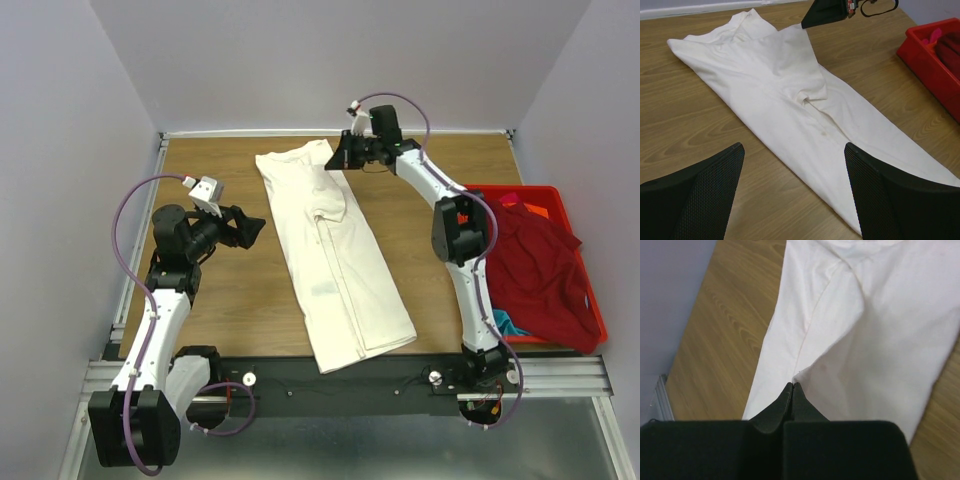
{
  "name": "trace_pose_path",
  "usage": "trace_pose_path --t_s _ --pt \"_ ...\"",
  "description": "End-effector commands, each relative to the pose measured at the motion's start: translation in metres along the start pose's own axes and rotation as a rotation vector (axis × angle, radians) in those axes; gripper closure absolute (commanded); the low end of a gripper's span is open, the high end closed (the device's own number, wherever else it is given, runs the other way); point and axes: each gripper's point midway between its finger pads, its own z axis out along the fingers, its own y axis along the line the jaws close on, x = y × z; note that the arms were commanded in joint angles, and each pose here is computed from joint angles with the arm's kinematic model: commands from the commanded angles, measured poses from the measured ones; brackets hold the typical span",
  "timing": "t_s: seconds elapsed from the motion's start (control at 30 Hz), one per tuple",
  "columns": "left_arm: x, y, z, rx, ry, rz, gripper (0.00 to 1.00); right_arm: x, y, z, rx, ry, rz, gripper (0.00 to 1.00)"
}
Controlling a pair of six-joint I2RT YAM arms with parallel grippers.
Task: Fold and stack the t-shirts
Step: Fold the tshirt
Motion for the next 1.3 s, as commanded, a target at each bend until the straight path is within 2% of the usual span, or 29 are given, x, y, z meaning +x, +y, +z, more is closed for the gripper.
trace_pose_path --t_s 0.0,0.13,0.27,0.33,0.37,0.47,0.5,0.53,0.7,0.73,0.77,0.8,0.83,0.9,0.93,1.03,1.1,1.17,1.27 --pt "-0.010 -0.006 -0.002 0.017 -0.027 0.030 0.11 0.025 0.028 0.021 0.022 0.058 -0.100 0.99" --pt "-0.012 -0.007 -0.004 0.017 -0.035 0.036 0.11 0.053 0.047 0.042 0.057 0.116 -0.181 0.99" --pt "-0.015 -0.007 -0.005 0.012 -0.043 0.045 0.11 0.100 0.070 0.068 0.085 0.222 -0.291 0.97" --pt "-0.017 -0.008 -0.007 0.007 -0.053 0.051 0.11 0.110 0.074 0.074 0.114 0.253 -0.362 0.77" --pt "-0.018 -0.007 -0.007 0.004 -0.055 0.054 0.11 0.108 0.079 0.074 0.116 0.251 -0.374 0.61" --pt "-0.022 -0.010 -0.010 0.004 -0.068 0.063 0.11 0.091 0.087 0.064 0.126 0.221 -0.422 0.48" --pt "-0.023 -0.010 -0.010 0.003 -0.074 0.068 0.11 0.090 0.087 0.059 0.127 0.223 -0.451 0.48" --pt "-0.024 -0.010 -0.010 0.004 -0.076 0.072 0.11 0.076 0.099 0.047 0.117 0.198 -0.500 0.47" --pt "-0.025 -0.012 -0.011 0.011 -0.082 0.076 0.11 0.062 0.117 0.000 0.011 0.192 -0.602 0.45" --pt "-0.025 -0.013 -0.011 0.017 -0.084 0.078 0.11 0.078 0.110 -0.007 -0.013 0.234 -0.648 0.45" --pt "-0.026 -0.014 -0.010 0.025 -0.085 0.077 0.11 0.070 0.129 -0.028 -0.059 0.208 -0.695 0.41" --pt "-0.025 -0.015 -0.009 0.034 -0.084 0.077 0.11 0.077 0.133 -0.038 -0.078 0.220 -0.728 0.40" --pt "-0.023 -0.018 -0.008 0.057 -0.077 0.073 0.11 0.097 0.125 -0.046 -0.096 0.264 -0.777 0.40" --pt "-0.020 -0.029 -0.004 0.108 -0.070 0.073 0.11 0.097 0.147 -0.080 -0.124 0.234 -0.855 0.38" --pt "-0.017 -0.032 -0.002 0.134 -0.056 0.069 0.11 0.119 0.139 -0.090 -0.126 0.273 -0.879 0.38" --pt "-0.015 -0.042 0.001 0.179 -0.044 0.071 0.11 0.122 0.150 -0.132 -0.097 0.235 -0.974 0.36" --pt "-0.012 -0.056 0.004 0.224 -0.033 0.080 0.10 0.138 0.132 -0.154 -0.055 0.254 -0.954 0.30" --pt "-0.010 -0.066 0.005 0.246 -0.025 0.080 0.11 0.134 0.132 -0.184 -0.027 0.206 -0.971 0.30" --pt "-0.004 -0.104 0.004 0.329 0.017 0.086 0.11 0.157 0.107 -0.217 0.052 0.243 -0.975 0.30"
